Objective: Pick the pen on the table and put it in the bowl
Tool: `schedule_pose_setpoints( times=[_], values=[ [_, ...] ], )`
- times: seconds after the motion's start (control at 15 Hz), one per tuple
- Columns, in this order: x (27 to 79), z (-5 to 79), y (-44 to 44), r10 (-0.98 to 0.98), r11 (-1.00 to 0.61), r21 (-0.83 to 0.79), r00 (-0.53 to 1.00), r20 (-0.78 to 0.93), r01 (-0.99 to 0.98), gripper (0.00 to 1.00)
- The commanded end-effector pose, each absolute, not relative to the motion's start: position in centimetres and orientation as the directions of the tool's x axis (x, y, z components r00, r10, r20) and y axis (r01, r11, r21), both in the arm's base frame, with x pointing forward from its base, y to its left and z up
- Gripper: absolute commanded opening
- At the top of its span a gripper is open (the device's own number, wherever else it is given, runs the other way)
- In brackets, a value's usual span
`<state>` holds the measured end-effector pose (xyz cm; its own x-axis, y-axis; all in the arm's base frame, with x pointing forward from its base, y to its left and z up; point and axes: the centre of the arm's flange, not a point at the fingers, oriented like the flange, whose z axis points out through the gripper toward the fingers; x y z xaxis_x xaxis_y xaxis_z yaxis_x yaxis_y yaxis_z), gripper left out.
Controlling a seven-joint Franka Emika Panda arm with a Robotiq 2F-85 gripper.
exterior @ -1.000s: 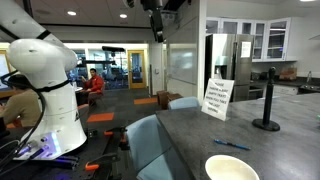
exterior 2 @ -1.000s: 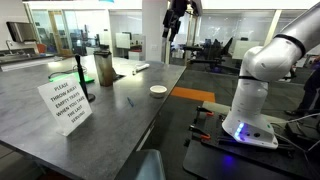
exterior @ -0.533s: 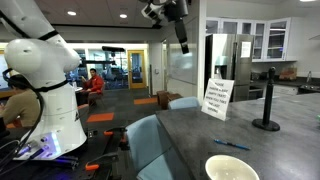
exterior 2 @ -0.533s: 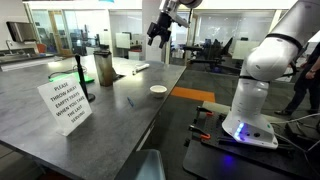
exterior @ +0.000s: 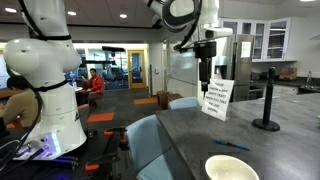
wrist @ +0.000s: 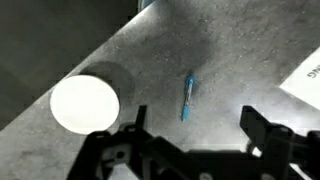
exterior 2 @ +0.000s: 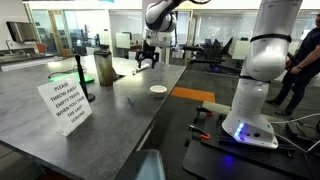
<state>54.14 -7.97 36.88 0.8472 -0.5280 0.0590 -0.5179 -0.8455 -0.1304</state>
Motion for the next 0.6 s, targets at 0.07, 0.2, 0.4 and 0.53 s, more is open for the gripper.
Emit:
schedule_pose_setpoints(
  times=[0.07, 0.2, 0.4, 0.53],
  values=[
    [59.8, 33.1, -8.2, -0.574, -0.818, -0.087, 0.818, 0.042, -0.569, 1.0],
    [61.5, 30.8, -8.2, -0.572, -0.82, -0.07, 0.82, 0.037, -0.569, 1.0],
    [63.9, 27.3, -7.7, -0.558, -0.829, -0.057, 0.83, 0.019, -0.556, 1.0],
    [65.0, 25.3, -7.3, -0.551, -0.833, -0.053, 0.835, 0.003, -0.55, 1.0]
  ],
)
